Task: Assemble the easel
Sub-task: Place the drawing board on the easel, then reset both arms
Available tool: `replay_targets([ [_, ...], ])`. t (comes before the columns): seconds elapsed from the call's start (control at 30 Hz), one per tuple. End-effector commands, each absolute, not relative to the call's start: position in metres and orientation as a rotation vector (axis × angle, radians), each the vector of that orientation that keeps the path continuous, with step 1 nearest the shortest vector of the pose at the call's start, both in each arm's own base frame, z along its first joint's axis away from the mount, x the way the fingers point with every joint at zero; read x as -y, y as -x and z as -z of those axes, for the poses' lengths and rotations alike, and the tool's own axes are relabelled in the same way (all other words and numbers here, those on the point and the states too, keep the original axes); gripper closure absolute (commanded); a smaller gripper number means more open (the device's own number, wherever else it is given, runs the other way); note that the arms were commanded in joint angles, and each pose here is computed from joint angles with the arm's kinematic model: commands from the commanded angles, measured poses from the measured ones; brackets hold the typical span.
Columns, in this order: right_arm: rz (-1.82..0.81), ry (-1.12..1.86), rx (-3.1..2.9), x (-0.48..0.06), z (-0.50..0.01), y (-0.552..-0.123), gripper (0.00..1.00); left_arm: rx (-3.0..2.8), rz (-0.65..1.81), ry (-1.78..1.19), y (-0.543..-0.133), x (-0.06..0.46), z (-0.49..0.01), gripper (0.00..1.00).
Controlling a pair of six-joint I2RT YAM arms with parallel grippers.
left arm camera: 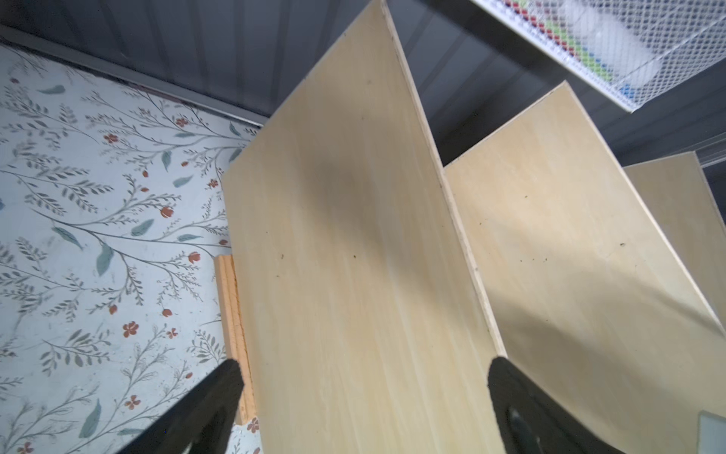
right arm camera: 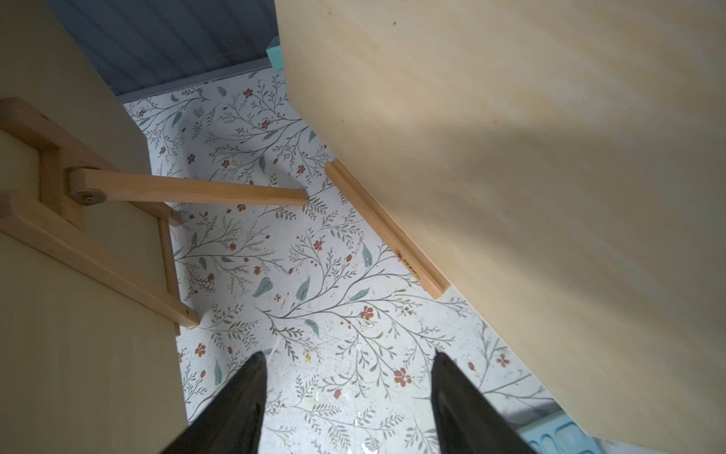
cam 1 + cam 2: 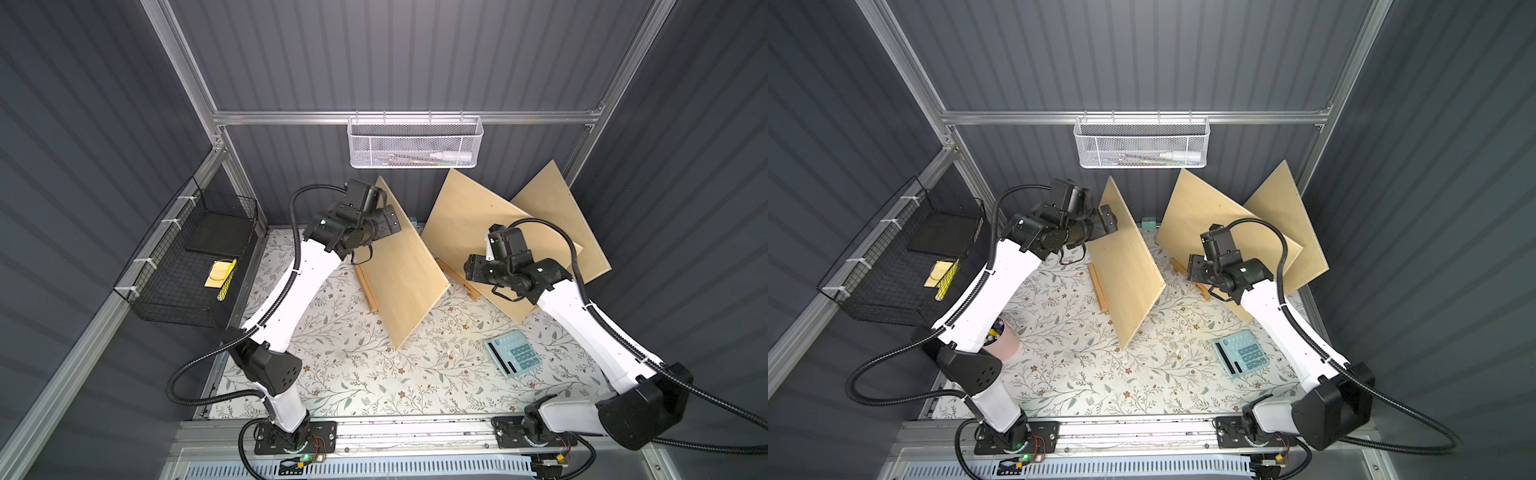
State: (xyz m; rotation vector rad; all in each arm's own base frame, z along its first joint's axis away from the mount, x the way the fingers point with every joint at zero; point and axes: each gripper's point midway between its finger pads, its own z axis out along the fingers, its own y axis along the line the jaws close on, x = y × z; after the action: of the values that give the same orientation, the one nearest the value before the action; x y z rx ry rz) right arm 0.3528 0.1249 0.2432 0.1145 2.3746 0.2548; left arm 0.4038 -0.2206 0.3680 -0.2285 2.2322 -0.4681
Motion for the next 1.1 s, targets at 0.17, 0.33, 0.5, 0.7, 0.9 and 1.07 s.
replay_targets([
  [0.17,-0.256,-0.085,-2.336,-0.118,-0.233,-0.343,0.22,-2.049,0.081,0.255,-0.396,0.137,-0.399,0.00],
  [0.33,-0.253,-0.008,-2.162,-0.110,-0.248,-0.330,0.01,-2.064,-0.078,0.395,-0.394,0.065,-0.369,0.00],
  [0.5,-0.063,0.282,-2.078,-0.102,-0.214,-0.317,0.01,-2.102,-0.464,0.435,-0.390,0.005,-0.316,0.00],
  [0.7,0.083,0.227,-2.087,-0.082,-0.183,-0.325,0.01,-2.175,-0.602,0.468,-0.395,-0.032,-0.228,0.00],
  [0.9,0.313,0.056,-2.056,-0.038,-0.145,-0.330,0.01,-2.186,-0.706,0.515,-0.404,-0.056,-0.178,0.00],
  [1.07,0.284,-0.043,-1.966,-0.021,-0.123,-0.335,0.01,-2.143,-0.668,0.417,-0.428,-0.050,-0.150,0.00],
])
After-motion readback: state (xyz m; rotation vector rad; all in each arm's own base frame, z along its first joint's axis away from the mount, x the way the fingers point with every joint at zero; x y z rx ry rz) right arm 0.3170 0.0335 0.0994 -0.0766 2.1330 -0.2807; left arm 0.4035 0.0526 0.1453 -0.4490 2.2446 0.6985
